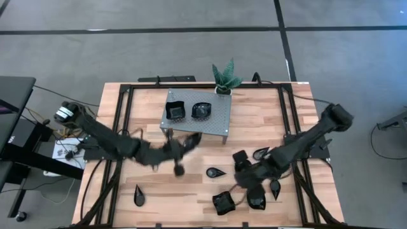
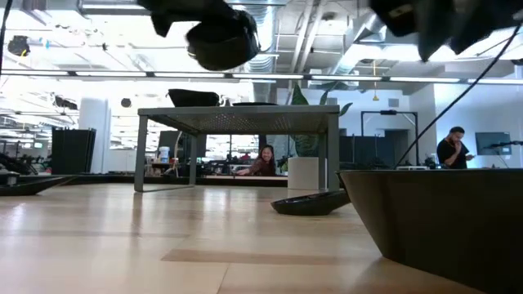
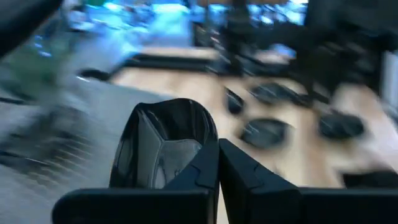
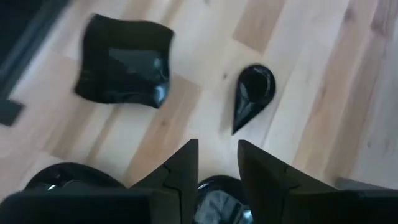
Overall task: Pick & Place Mini shaped plates
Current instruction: Stack the black leaf shaped plate on top of the black leaf shaped plate on the shelf, then stack the black leaf shaped plate on top of the stacked black leaf shaped plates on the shelf
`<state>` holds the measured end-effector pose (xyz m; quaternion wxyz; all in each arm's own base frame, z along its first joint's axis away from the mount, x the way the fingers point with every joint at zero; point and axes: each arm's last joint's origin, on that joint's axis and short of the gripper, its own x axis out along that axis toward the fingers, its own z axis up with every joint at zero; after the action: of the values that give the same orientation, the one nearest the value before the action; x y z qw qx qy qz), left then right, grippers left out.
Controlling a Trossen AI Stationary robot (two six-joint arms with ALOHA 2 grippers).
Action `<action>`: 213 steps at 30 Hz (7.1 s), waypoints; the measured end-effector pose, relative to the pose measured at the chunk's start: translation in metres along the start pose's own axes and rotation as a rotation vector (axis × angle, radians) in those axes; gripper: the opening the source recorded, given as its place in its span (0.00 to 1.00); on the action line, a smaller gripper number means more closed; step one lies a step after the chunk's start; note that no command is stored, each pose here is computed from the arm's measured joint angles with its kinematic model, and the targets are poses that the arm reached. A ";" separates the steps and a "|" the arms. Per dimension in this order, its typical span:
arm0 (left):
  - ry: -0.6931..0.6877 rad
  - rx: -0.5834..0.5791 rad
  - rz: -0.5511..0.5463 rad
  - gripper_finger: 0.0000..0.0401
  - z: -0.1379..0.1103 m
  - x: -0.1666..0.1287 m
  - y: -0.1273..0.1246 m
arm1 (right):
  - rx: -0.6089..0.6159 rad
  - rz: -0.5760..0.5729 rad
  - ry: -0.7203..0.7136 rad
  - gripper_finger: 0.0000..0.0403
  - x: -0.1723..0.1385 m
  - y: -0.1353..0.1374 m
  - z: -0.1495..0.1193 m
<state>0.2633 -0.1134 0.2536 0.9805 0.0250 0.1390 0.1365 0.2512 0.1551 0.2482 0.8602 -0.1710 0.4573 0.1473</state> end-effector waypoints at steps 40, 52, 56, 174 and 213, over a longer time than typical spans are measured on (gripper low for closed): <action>0.006 0.102 0.299 0.06 -0.016 0.099 0.098 | 0.084 -0.028 -0.389 0.27 -0.028 -0.022 -0.070; 0.002 0.178 0.242 0.20 -0.016 0.095 0.084 | 0.096 -0.026 -0.389 0.27 -0.028 -0.022 -0.070; -0.055 0.173 0.176 0.20 -0.005 0.080 0.064 | 0.100 -0.025 -0.389 0.27 -0.028 -0.022 -0.070; 0.016 0.213 -0.482 0.41 -0.066 0.063 -0.051 | -0.153 0.057 -0.028 0.01 0.059 -0.035 0.047; 0.084 0.143 -0.576 0.02 -0.071 0.054 -0.061 | -0.117 -0.036 -0.091 0.29 0.059 -0.041 0.054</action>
<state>0.3094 -0.1564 0.1660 0.9680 0.0480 0.1901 -0.1566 0.3394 0.1468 0.2335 0.8711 -0.2225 0.4051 0.1660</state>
